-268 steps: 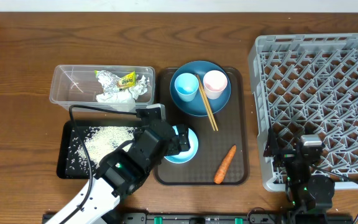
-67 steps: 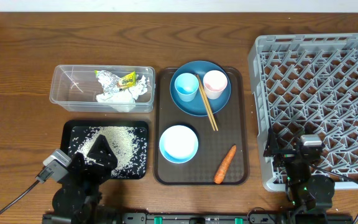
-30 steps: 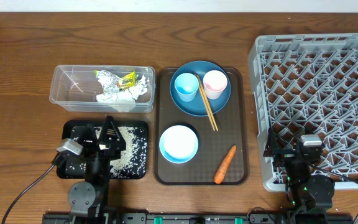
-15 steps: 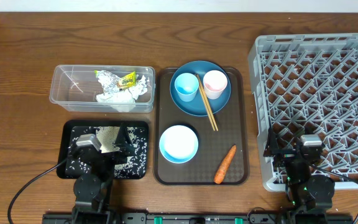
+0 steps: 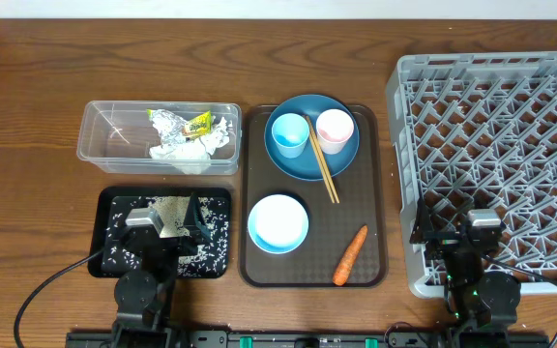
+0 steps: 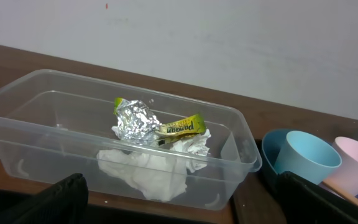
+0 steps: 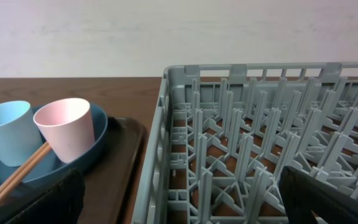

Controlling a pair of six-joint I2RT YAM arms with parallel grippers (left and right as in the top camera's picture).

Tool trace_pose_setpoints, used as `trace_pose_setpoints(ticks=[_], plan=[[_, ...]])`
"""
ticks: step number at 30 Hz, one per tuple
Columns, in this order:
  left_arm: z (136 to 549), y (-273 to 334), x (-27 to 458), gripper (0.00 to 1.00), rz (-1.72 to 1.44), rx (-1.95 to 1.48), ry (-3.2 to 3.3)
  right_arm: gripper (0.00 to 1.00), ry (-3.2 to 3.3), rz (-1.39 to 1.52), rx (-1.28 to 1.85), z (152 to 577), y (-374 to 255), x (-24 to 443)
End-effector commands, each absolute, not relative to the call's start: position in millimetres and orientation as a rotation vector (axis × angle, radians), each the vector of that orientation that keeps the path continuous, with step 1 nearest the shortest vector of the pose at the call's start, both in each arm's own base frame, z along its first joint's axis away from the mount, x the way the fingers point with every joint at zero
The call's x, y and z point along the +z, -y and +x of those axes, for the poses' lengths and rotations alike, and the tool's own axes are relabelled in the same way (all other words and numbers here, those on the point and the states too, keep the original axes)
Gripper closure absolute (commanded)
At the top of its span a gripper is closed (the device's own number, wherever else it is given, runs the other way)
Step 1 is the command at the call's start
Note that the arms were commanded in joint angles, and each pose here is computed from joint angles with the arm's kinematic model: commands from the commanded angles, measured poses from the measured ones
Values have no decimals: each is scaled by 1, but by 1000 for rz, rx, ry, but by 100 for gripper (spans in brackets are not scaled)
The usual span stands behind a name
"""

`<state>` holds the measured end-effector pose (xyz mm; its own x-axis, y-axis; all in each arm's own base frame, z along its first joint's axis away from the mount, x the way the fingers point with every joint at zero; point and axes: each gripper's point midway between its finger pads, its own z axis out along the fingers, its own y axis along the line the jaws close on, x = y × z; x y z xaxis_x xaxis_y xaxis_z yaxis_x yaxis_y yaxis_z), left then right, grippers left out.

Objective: Sort waste into correct bins and load items into the dishwasher rack

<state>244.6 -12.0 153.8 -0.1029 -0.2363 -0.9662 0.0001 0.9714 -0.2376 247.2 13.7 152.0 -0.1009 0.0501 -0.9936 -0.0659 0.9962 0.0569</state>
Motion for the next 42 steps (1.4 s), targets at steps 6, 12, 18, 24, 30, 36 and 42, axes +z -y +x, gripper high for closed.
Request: trace_pose_setpoints(ticks=[6,12,18,24,30,36,42], plan=[[244,9,137,1,-181,-167,-1719,1,-1675,-15,93,247,-13,150],[244,9,137,1,-181,-167,-1719,1,-1675,-15,93,247,-13,150],[244,9,137,1,-181,-167,-1719,1,-1675,-15,93,247,-13,150],[244,9,137,1,-181,-167,-1719,1,-1675,-15,93,247,-13,150],[244,9,137,1,-181,-167,-1718,1,-1675,-15,93,247,-13,150],[244,-1,137,1,-206,-127,-1713,1,-1674,-15,93,247,-13,150],[244,-3,137,1,-74,2,-1722,1,-1675,-15,93,247,-13,150]])
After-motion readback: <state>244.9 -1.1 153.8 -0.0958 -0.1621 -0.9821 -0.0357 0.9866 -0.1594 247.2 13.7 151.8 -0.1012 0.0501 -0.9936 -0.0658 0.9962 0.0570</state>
